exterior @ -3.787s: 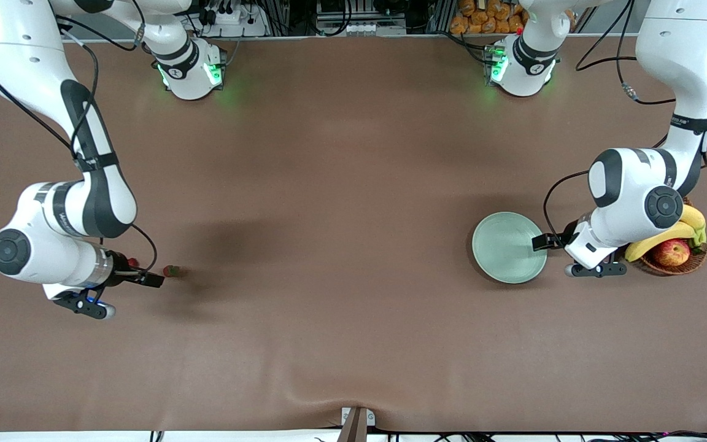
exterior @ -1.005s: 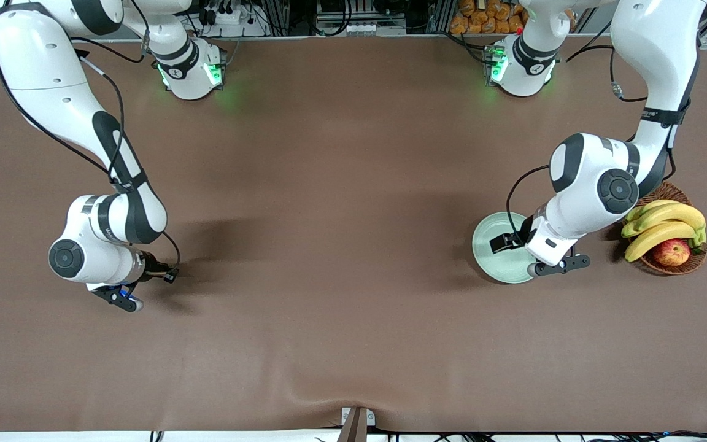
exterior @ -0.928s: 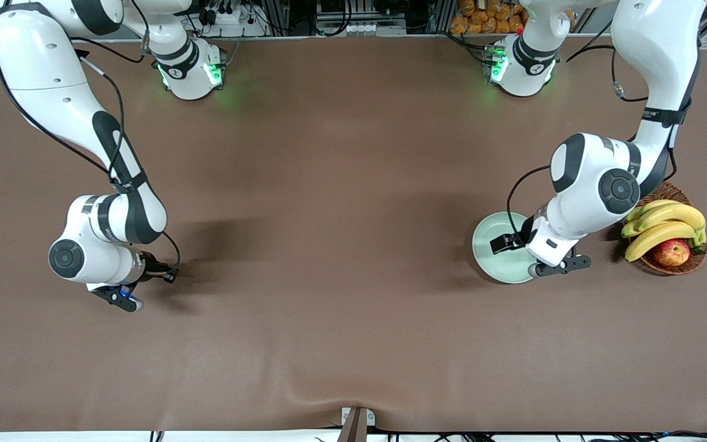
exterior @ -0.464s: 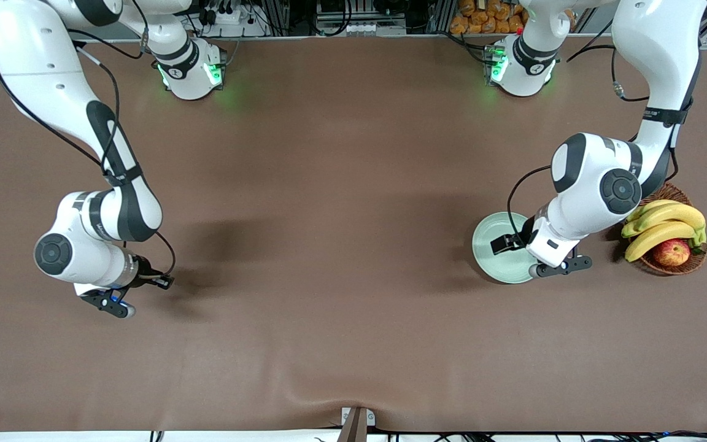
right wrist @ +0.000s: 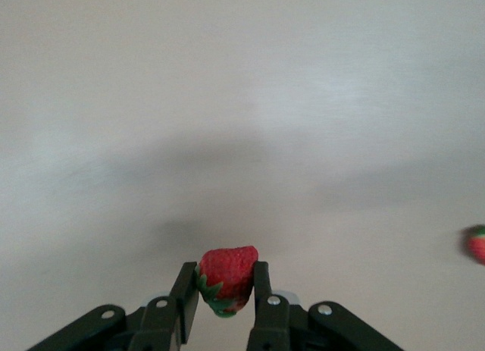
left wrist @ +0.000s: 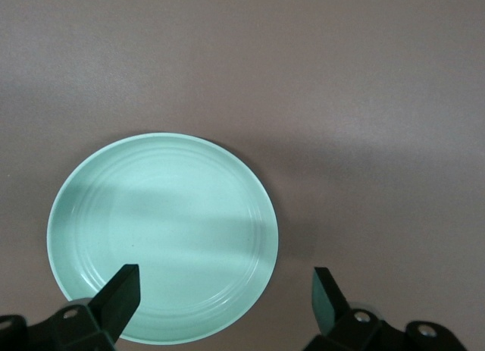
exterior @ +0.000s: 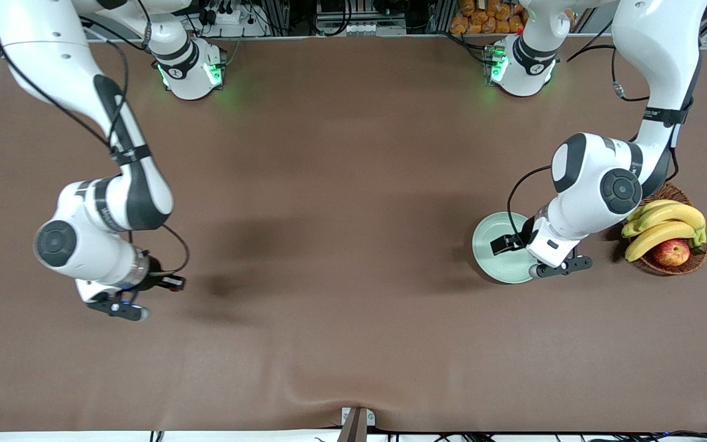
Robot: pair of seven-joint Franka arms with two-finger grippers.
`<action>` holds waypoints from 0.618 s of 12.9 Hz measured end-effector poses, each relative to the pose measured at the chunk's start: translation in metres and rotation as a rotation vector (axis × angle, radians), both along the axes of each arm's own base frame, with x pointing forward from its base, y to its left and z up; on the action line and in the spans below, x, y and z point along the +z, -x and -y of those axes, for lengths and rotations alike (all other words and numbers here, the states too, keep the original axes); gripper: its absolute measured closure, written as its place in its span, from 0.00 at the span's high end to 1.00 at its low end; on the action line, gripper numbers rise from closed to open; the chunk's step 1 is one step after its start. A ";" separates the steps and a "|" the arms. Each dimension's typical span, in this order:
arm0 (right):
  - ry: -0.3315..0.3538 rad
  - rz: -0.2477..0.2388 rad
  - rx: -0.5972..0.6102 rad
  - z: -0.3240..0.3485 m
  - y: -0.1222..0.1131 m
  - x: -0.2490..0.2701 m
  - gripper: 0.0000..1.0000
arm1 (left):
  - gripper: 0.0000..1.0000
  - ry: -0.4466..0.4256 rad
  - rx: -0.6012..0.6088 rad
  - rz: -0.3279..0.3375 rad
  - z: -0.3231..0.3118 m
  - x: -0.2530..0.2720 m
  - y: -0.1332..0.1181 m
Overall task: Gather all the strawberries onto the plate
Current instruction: 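Carry the strawberry with the right gripper toward the table middle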
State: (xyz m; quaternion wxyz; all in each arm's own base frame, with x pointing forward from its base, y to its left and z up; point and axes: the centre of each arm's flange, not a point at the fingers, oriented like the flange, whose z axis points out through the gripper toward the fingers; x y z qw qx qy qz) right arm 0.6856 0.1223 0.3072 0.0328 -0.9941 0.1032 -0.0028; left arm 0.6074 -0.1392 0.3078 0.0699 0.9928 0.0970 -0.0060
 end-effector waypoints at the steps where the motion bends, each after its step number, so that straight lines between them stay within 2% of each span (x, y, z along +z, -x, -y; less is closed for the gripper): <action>1: -0.003 0.013 0.047 -0.034 0.004 0.006 0.34 | 1.00 0.000 0.003 0.001 -0.002 0.000 -0.001; 5: -0.013 0.030 0.221 -0.159 0.039 0.013 0.34 | 1.00 -0.001 0.004 -0.003 -0.003 0.000 -0.001; 8: -0.019 0.046 0.339 -0.239 0.072 -0.014 0.34 | 1.00 -0.009 0.001 -0.040 -0.005 0.000 0.002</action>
